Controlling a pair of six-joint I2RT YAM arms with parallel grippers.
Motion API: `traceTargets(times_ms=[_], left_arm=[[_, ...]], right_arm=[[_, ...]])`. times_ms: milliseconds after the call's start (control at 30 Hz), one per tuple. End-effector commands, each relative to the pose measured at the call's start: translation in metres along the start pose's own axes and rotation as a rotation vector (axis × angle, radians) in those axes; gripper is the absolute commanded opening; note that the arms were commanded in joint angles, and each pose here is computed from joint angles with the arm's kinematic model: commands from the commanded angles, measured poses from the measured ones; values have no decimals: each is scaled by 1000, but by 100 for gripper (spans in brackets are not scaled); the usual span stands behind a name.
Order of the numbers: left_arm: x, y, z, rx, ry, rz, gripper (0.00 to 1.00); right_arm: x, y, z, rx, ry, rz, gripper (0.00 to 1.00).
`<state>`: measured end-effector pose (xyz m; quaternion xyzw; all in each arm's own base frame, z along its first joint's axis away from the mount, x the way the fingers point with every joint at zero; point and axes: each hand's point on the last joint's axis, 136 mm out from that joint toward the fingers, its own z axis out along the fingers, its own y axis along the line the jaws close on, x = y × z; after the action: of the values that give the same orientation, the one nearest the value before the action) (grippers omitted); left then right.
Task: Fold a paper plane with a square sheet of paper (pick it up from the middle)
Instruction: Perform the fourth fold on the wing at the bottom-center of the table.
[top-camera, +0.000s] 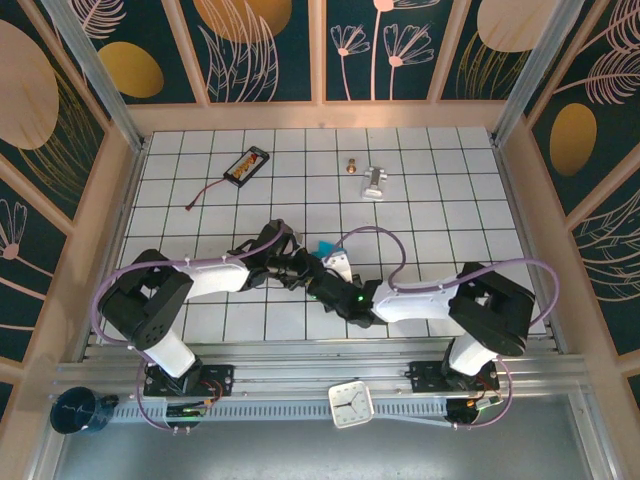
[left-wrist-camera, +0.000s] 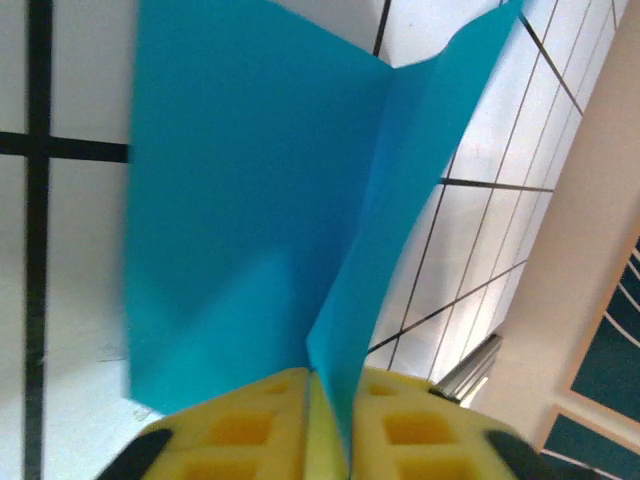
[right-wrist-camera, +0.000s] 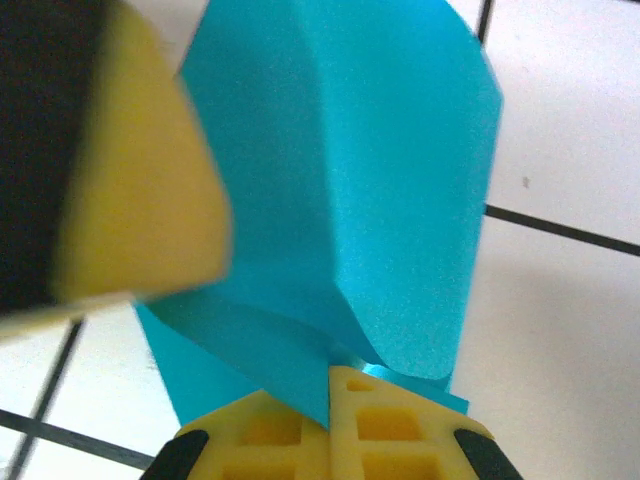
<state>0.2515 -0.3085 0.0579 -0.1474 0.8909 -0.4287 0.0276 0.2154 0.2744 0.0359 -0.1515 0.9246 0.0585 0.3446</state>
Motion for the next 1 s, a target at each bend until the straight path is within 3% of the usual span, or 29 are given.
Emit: traceTargets(times_ms=[0,167,333,533,733,833,967], left_arm=[[-4,-1,-13,-51,-30,-41,27],[-8,-11,-25,-29,-79,-18,37],[-7,-12,-31,-8,-95,-15,39],[-3,-8,-30,20,-90,-21,35],[1,-18,-28,57,-65,6,29],[0,-20,-30,66,-71,31,24],[6,-21,-23,91,-29,34,11]], right_arm=[[0,1,-2,-93,-1,53,0],[0,7,-4,-245,-2,134,0],[-2,7,-10,-331,-23,183,0],[-5,6,-12,-425,-32,250,0],[3,5,-6,-426,-8,273,0],[6,4,-5,-431,-4,299,0],[10,4,-5,-439,3,333,0]])
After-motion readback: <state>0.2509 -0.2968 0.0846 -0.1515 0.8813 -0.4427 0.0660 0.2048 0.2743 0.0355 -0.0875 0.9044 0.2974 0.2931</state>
